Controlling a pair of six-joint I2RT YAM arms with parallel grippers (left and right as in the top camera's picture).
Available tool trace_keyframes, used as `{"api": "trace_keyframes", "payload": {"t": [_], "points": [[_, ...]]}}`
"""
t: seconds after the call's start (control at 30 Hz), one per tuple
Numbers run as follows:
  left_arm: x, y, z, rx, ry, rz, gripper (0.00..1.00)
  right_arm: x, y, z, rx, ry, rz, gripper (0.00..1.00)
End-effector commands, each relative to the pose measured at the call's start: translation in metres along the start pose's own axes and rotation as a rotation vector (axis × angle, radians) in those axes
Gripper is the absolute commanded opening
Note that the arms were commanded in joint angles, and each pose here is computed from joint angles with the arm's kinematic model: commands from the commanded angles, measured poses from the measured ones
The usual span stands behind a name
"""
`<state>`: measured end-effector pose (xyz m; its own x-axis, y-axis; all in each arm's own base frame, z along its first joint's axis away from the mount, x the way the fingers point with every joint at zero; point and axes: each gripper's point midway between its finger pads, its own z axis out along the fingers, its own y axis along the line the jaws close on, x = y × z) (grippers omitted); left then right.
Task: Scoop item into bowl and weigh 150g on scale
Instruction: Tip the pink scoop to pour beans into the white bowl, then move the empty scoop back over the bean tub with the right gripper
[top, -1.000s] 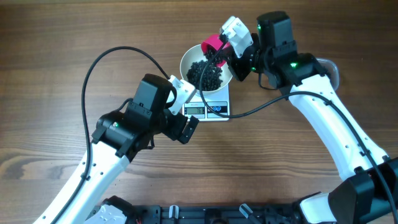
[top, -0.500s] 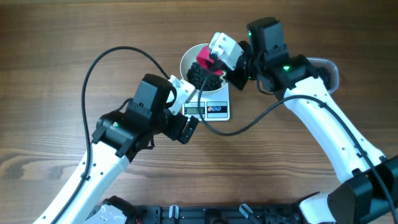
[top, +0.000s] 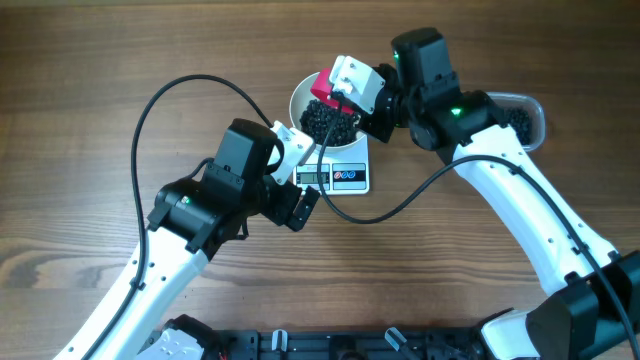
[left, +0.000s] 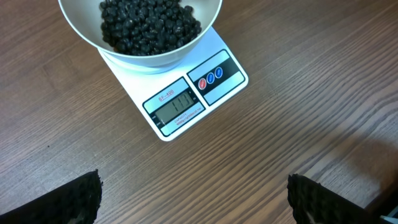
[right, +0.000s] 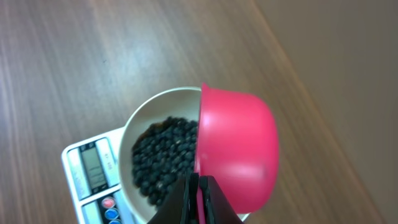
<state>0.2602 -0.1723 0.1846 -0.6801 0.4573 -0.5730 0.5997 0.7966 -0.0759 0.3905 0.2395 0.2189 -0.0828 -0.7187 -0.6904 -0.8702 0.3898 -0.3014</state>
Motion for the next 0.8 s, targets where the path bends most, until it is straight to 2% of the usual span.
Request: {"api": "trace_keyframes", "payload": {"t": [0.0, 0.17, 0.37, 0.53, 0.6, 0.7, 0.77], "points": [[-0.005, -0.001, -0.006, 0.009, -0.025, 0.013, 1.0, -0.007, -0.006, -0.007, 0.04, -0.014, -0.004, 0.04], [-0.005, -0.001, -0.006, 0.009, -0.025, 0.013, 1.0, -0.009, 0.002, -0.007, -0.006, -0.029, -0.012, 0.04], [-0.005, -0.001, -0.006, 0.009, -0.025, 0.013, 1.0, -0.009, -0.014, -0.011, 0.02, -0.066, 0.227, 0.04], [-0.005, -0.001, -0.006, 0.009, -0.025, 0.013, 1.0, -0.02, -0.043, -0.046, -0.065, -0.267, 0.453, 0.04], [-0.005, -0.001, -0.006, 0.009, -0.025, 0.013, 1.0, -0.012, -0.066, -0.071, -0.059, -0.325, 0.582, 0.04], [-0.005, -0.001, -0.006, 0.009, -0.025, 0.013, 1.0, 0.021, -0.1, -0.1, 0.027, -0.326, 0.807, 0.04], [-0.005, -0.001, -0.006, 0.009, -0.025, 0.013, 1.0, 0.042, -0.111, -0.118, 0.094, -0.298, 0.864, 0.04]]}}
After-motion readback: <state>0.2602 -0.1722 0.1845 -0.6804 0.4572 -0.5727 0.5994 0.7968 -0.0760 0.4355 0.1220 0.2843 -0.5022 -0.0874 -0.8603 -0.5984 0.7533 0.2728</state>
